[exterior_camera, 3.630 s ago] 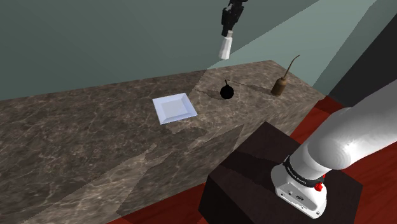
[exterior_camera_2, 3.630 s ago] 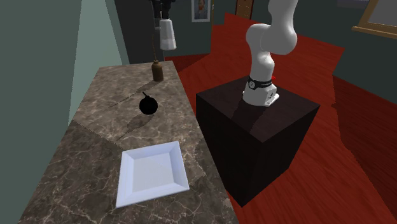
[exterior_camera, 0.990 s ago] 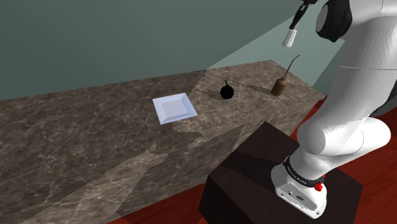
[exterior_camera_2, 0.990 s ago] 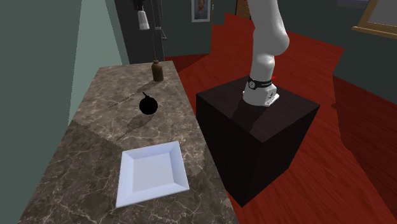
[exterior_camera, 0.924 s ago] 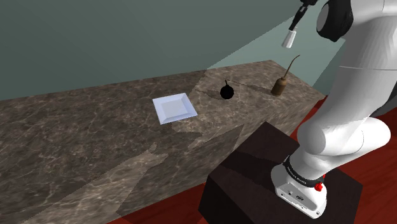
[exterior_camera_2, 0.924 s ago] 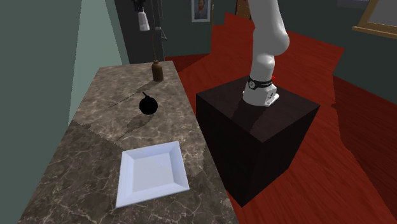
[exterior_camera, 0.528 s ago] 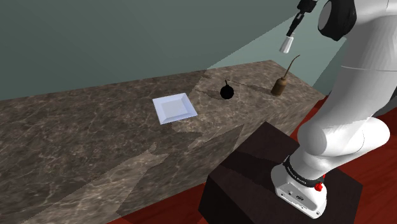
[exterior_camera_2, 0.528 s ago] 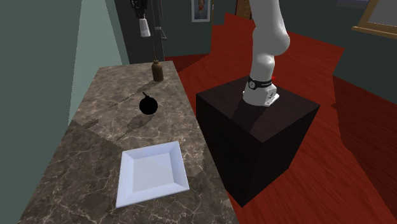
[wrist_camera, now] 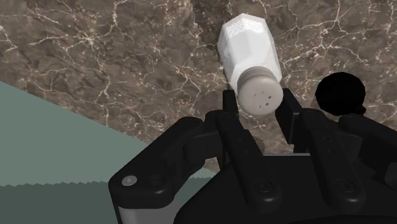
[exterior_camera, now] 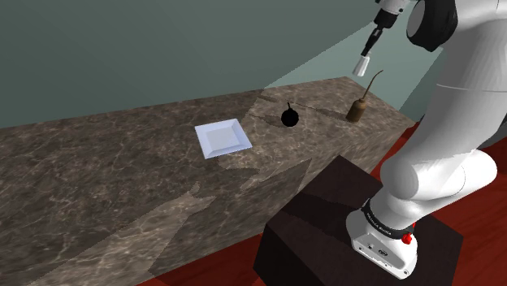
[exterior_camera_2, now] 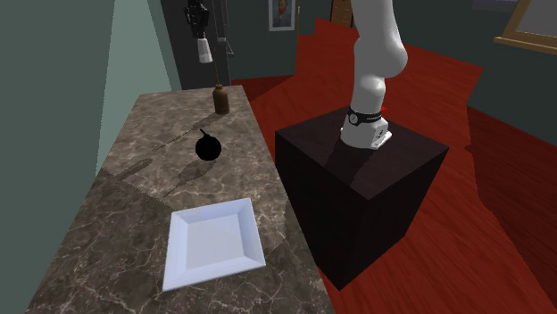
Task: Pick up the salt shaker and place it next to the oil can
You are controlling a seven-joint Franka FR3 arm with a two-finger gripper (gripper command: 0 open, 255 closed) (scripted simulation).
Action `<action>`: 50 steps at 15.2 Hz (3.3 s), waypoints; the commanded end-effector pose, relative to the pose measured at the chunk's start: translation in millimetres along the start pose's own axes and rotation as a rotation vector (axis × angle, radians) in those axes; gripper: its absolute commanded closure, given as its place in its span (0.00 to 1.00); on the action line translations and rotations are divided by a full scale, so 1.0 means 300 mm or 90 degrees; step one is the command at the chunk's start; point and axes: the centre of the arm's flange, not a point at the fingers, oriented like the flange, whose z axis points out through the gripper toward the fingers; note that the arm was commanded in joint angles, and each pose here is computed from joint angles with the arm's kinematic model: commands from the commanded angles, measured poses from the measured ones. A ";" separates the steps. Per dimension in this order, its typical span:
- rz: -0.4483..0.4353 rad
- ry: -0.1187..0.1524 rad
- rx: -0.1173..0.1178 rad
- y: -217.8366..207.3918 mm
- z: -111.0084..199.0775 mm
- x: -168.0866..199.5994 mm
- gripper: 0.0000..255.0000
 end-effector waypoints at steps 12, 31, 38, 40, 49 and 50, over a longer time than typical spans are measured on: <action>0.000 0.000 0.000 0.003 0.226 -0.027 1.00; 0.000 0.000 0.000 0.011 0.557 -0.069 1.00; 0.000 0.000 0.000 0.014 0.680 -0.085 1.00; 0.000 0.000 0.000 0.015 0.714 -0.089 1.00; 0.000 0.000 0.000 0.018 0.854 -0.107 1.00; 0.000 0.000 0.000 0.018 0.854 -0.107 1.00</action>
